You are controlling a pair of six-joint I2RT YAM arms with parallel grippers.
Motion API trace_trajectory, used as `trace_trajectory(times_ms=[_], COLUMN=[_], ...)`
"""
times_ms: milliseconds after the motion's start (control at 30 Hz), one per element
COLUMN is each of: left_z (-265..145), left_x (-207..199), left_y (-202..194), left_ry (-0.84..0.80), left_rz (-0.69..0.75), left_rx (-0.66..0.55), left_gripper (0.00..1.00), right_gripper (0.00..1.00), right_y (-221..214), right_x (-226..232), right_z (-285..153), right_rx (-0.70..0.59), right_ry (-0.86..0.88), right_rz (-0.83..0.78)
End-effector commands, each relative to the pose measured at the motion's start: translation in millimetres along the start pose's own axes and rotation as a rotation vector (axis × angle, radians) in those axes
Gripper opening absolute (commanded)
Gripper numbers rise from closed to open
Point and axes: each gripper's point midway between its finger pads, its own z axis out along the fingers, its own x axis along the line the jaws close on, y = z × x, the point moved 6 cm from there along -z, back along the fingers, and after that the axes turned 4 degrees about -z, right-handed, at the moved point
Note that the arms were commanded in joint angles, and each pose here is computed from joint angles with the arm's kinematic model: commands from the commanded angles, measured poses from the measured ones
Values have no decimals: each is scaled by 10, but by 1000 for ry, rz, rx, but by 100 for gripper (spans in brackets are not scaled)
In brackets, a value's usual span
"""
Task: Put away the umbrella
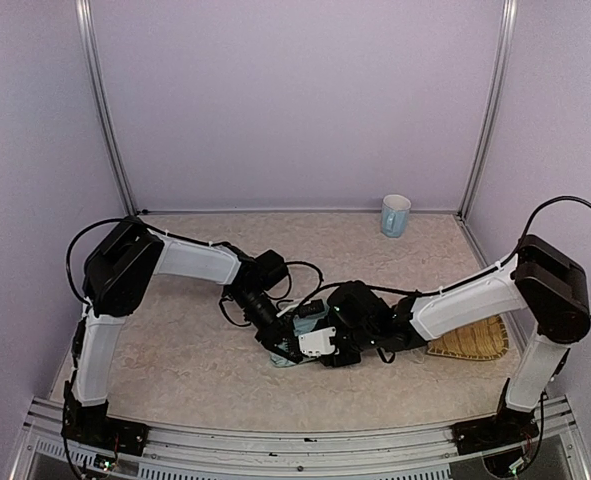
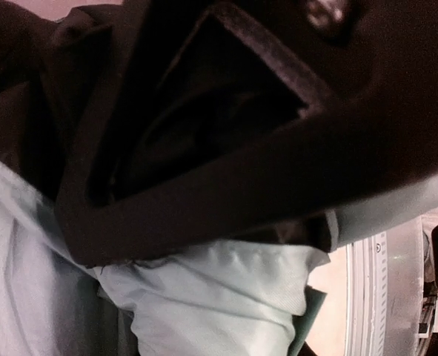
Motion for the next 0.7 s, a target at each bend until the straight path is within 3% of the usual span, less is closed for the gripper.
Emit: trace_trajectory(times_ms=[0, 200, 400, 500, 667], left_z=[381, 180, -144, -279, -462], left_x=[66, 131, -5, -126, -228], left_y=[-757, -475, -59, 59, 112], left_ry=[-17, 108, 292, 343, 437], left_rz=[-193, -109, 107, 212, 279], left_rx=[276, 135, -101, -197, -290], left_gripper=[7, 37, 67, 80, 86], right_gripper=[33, 2, 0, 0, 0], right_y=[-239, -262, -204, -108, -64], right_x=[193, 201, 49, -68, -283], right_z=[175, 173, 95, -21, -205], right_rx=[128, 144, 97, -3, -82], right_ry=[87, 106, 40, -14, -143], right_rz=[-19, 12, 76, 114, 152])
